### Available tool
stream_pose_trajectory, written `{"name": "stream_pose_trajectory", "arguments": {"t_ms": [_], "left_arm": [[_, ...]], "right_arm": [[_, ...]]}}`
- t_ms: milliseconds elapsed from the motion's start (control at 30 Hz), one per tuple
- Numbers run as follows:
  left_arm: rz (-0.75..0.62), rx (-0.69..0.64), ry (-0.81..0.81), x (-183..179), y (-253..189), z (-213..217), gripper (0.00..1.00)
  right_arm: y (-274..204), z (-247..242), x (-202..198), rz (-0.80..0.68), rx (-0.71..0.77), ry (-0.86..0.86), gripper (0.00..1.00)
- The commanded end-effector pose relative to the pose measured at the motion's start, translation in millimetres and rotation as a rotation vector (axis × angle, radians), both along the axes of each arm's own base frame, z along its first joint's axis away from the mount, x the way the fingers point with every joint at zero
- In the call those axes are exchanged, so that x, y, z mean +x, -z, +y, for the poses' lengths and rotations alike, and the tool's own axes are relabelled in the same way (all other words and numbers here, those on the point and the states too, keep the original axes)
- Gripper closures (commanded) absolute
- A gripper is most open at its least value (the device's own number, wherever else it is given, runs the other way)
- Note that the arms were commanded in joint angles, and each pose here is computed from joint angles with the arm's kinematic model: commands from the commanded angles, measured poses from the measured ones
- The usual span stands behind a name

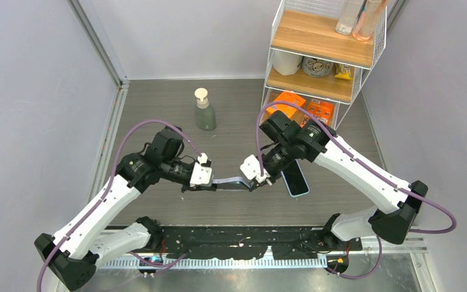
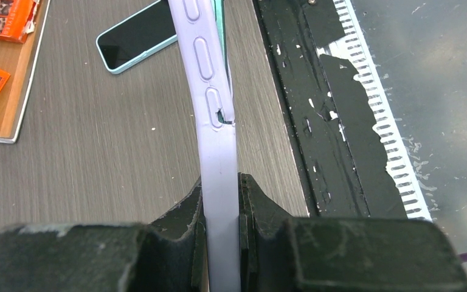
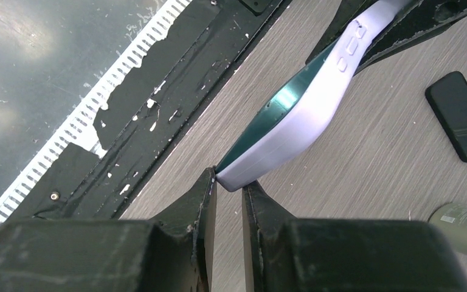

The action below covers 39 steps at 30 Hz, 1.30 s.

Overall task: Take the phone out of the phone case
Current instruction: Remove the phone case from the phone.

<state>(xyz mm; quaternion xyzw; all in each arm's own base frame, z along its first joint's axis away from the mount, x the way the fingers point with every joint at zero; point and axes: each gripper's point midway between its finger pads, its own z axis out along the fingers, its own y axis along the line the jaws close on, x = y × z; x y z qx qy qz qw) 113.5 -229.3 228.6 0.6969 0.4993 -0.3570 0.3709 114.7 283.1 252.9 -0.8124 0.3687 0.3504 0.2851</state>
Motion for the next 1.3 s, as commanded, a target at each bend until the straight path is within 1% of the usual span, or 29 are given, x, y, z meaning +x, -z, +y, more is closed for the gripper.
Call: {"name": "stream_pose_trajectory", "arguments": {"t_ms": [0, 167, 433, 500, 567, 633, 700, 733, 767, 833, 867, 900, 933, 1000, 1033, 1167, 1267], "left_arm": [[0.08, 0.013, 0.137, -41.1, 7.3, 7.4, 1.0], [0.069, 0.027, 0.136, -40.5, 12.9, 8.5, 1.0], [0.048, 0.038, 0.129, -38.5, 17.8, 8.5, 1.0], [0.038, 0.037, 0.114, -35.5, 18.1, 8.1, 1.0], [0.018, 0.034, 0.088, -30.4, 17.8, 7.4, 1.0], [0.002, 0.03, 0.062, -26.2, 17.0, 7.5, 1.0], [-0.007, 0.025, 0.038, -23.2, 15.6, 7.5, 1.0], [-0.012, 0.021, 0.026, -21.4, 14.6, 7.4, 1.0], [-0.014, 0.02, 0.014, -19.9, 14.4, 7.5, 1.0], [-0.018, 0.016, -0.022, -14.4, 13.6, 7.4, 1.0], [-0.022, 0.01, -0.044, -10.4, 12.2, 7.4, 1.0], [-0.022, 0.002, -0.067, -6.5, 10.6, 7.1, 1.0], [-0.021, -0.008, -0.089, -2.7, 8.9, 7.6, 1.0], [-0.017, -0.038, -0.127, 4.5, 3.6, 7.4, 1.0], [-0.01, -0.052, -0.147, 8.3, 1.1, 7.6, 1.0], [0.004, -0.113, -0.207, 22.0, -10.4, 8.8, 1.0], [0.033, -0.155, -0.245, 29.3, -19.6, 7.1, 1.0]], "right_arm": [[-20.0, 6.3, 30.7, -0.171, 0.043, 0.04, 0.95], [-23.8, 8.1, 35.0, -0.185, 0.051, 0.066, 0.95], [-26.7, 11.6, 44.0, -0.164, 0.05, 0.157, 0.95], [-27.4, 12.8, 49.3, -0.152, 0.051, 0.208, 0.95], [-23.7, 12.2, 61.8, -0.148, 0.043, 0.303, 0.94], [-29.9, 16.3, 78.8, -0.135, 0.082, 0.436, 0.91], [-34.3, 13.5, 90.9, -0.129, 0.11, 0.529, 0.86], [-39.0, 11.5, 93.9, -0.128, 0.127, 0.561, 0.82], [-42.1, 9.5, 101.3, -0.113, 0.144, 0.611, 0.8], [-48.4, 4.7, 106.1, -0.077, 0.169, 0.654, 0.73], [-50.6, 3.0, 105.4, -0.064, 0.177, 0.657, 0.66], [-50.2, 0.6, 103.4, -0.041, 0.176, 0.653, 0.62], [-51.6, -1.6, 101.0, -0.039, 0.178, 0.648, 0.57], [-47.3, -7.7, 93.5, -0.04, 0.161, 0.628, 0.52], [-39.8, -11.6, 89.5, -0.043, 0.138, 0.614, 0.51], [-37.3, -27.8, 70.2, -0.065, 0.145, 0.572, 0.49], [-39.1, -28.2, 39.5, -0.02, 0.182, 0.443, 0.49]]}}
